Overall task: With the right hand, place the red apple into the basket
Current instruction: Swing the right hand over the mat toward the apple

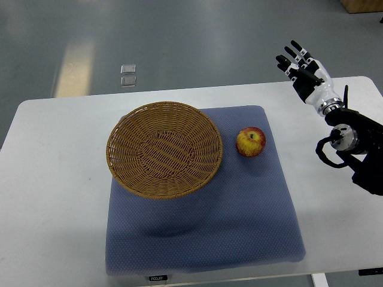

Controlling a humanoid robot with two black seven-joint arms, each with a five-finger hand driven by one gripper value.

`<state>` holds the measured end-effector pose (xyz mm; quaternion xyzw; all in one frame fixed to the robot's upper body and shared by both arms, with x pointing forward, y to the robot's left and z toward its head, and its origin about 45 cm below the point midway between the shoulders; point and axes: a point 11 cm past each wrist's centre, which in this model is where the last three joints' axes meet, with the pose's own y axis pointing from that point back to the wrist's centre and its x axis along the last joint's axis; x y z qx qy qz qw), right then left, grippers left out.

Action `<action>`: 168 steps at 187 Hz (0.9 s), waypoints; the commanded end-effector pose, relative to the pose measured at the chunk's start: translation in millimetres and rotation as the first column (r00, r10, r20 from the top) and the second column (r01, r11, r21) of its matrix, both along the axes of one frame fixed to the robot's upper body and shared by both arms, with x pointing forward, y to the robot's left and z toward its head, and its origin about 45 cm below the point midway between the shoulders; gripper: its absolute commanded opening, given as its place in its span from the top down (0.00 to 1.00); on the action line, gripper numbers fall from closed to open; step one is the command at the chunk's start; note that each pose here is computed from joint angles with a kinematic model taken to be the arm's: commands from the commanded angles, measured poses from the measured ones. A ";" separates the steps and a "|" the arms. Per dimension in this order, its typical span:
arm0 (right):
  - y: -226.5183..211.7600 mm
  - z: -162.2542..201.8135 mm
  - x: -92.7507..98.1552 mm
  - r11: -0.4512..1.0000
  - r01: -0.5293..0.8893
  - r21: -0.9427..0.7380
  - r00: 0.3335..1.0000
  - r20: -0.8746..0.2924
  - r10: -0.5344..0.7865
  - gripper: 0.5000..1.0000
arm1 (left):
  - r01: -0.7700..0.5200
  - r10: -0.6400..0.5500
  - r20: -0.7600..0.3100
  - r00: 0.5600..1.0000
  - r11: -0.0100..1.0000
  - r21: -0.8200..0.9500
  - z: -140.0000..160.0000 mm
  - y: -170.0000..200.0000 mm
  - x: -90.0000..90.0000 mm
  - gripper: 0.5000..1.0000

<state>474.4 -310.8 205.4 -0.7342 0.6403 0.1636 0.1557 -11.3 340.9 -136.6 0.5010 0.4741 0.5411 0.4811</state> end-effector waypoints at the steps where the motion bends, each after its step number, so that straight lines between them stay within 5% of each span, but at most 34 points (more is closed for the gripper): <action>1: -5.2 11.3 1.6 0.999 -0.017 -0.041 1.000 0.023 0.018 0.15 | 0.000 0.000 0.000 1.000 1.000 0.000 0.0 -0.1 0.0 0.00; 49: -2.8 55.4 -2.4 0.912 -0.195 -0.361 0.963 0.105 0.247 0.15 | 0.000 0.000 -0.001 1.000 1.000 0.001 0.0 0.5 -0.2 0.00; 86: 15.4 79.3 -27.1 0.668 -0.366 -0.649 0.842 0.075 0.534 0.15 | 0.000 0.000 0.000 1.000 1.000 0.000 0.0 -0.1 0.0 0.00; 116: 36.7 78.8 -44.7 0.475 -0.456 -0.753 0.730 -0.011 0.683 0.15 | 0.000 0.000 -0.001 1.000 1.000 0.000 0.0 -0.1 -0.1 0.00; 149: 45.9 68.3 -49.2 0.409 -0.486 -0.773 0.698 -0.061 0.714 0.15 | 0.000 0.000 -0.001 1.000 1.000 0.000 0.0 -0.1 -0.1 0.00; 168: 59.0 39.6 -58.5 0.242 -0.516 -0.821 0.642 -0.184 0.745 0.15 | 0.000 0.000 -0.001 1.000 1.000 0.001 0.0 0.5 -0.2 0.00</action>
